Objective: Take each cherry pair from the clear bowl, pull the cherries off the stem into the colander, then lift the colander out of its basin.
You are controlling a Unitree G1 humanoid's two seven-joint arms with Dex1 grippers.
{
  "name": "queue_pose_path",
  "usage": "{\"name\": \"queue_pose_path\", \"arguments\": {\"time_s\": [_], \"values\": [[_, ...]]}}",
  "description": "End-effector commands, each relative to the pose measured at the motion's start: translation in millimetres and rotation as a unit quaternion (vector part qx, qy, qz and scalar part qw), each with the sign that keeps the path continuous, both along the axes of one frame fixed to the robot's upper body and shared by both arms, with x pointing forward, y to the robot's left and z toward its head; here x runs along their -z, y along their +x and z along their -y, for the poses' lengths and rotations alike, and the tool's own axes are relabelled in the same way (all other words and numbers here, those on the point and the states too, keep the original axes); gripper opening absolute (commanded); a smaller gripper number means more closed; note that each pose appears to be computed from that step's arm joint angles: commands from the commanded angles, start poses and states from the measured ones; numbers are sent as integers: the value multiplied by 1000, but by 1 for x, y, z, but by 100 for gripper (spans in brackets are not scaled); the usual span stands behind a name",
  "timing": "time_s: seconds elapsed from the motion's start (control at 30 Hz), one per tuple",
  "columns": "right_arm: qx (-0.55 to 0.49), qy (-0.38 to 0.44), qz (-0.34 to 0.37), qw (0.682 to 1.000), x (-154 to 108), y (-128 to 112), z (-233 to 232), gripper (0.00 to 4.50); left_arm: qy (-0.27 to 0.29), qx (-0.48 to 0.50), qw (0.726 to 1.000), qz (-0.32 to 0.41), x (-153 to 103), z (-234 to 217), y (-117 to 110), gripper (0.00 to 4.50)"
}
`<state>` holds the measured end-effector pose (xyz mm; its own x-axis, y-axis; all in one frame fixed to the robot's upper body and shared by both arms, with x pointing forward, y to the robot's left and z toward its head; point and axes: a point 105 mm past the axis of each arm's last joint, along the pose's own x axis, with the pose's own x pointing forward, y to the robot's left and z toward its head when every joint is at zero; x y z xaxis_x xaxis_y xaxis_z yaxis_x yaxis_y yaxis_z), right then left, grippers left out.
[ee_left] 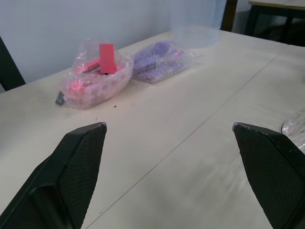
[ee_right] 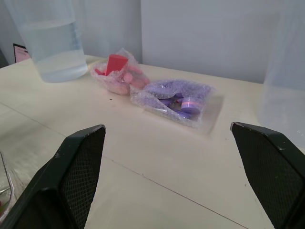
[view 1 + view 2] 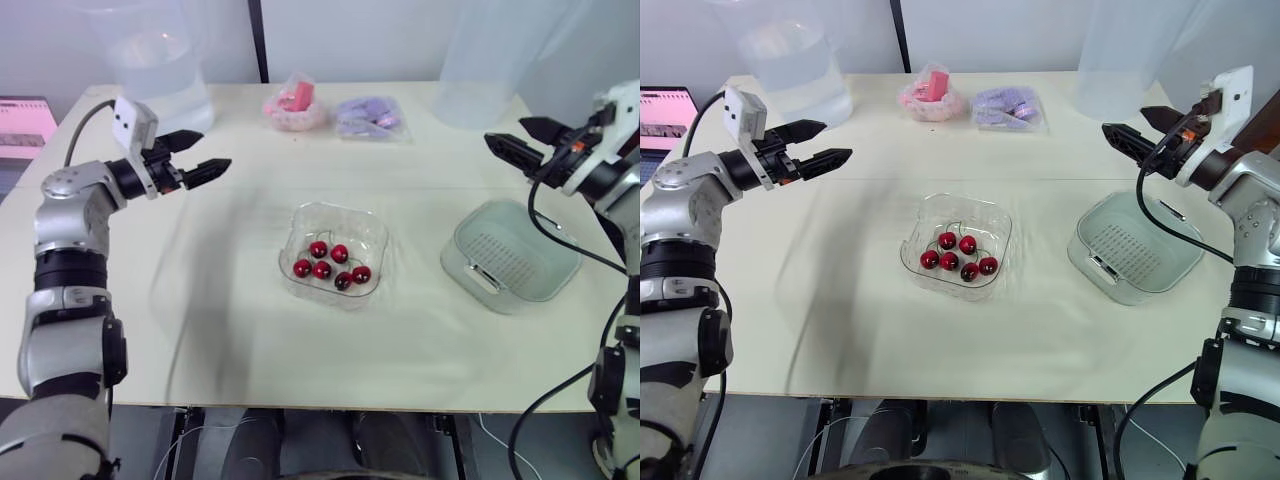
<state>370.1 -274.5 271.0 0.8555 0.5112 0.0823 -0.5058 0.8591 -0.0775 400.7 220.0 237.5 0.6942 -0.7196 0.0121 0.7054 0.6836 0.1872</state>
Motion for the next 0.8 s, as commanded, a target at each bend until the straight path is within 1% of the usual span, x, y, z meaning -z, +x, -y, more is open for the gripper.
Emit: {"name": "queue_pose_path", "arguments": {"time_s": [0.03, 0.37, 0.43, 0.53, 0.57, 0.67, 0.7, 0.8], "values": [[-5, -3, 39, 999, -21, -6, -1, 450, 3, -1, 1000, 22, -13, -2, -1, 447], [0, -20, 43, 999, -23, -8, -1, 450, -7, -2, 1000, 22, -15, -5, -1, 447], [9, -37, 38, 999, -26, -7, -3, 450, -9, -7, 1000, 23, -17, -9, -3, 447], [3, -61, 23, 998, -39, -11, -16, 450, -12, -10, 1000, 18, -20, -18, -9, 447], [-20, -67, 16, 997, -46, -16, -28, 450, -8, -7, 1000, 12, -20, -22, -13, 447], [-74, -133, -48, 987, -47, -30, -62, 450, 25, 29, 999, -18, -17, -24, -38, 447], [-78, -143, -60, 985, -46, -32, -66, 450, 31, 37, 999, -24, -16, -22, -44, 447], [-138, -193, -100, 966, -31, -43, -105, 450, 66, 82, 992, -65, -10, -14, -73, 447]]}}
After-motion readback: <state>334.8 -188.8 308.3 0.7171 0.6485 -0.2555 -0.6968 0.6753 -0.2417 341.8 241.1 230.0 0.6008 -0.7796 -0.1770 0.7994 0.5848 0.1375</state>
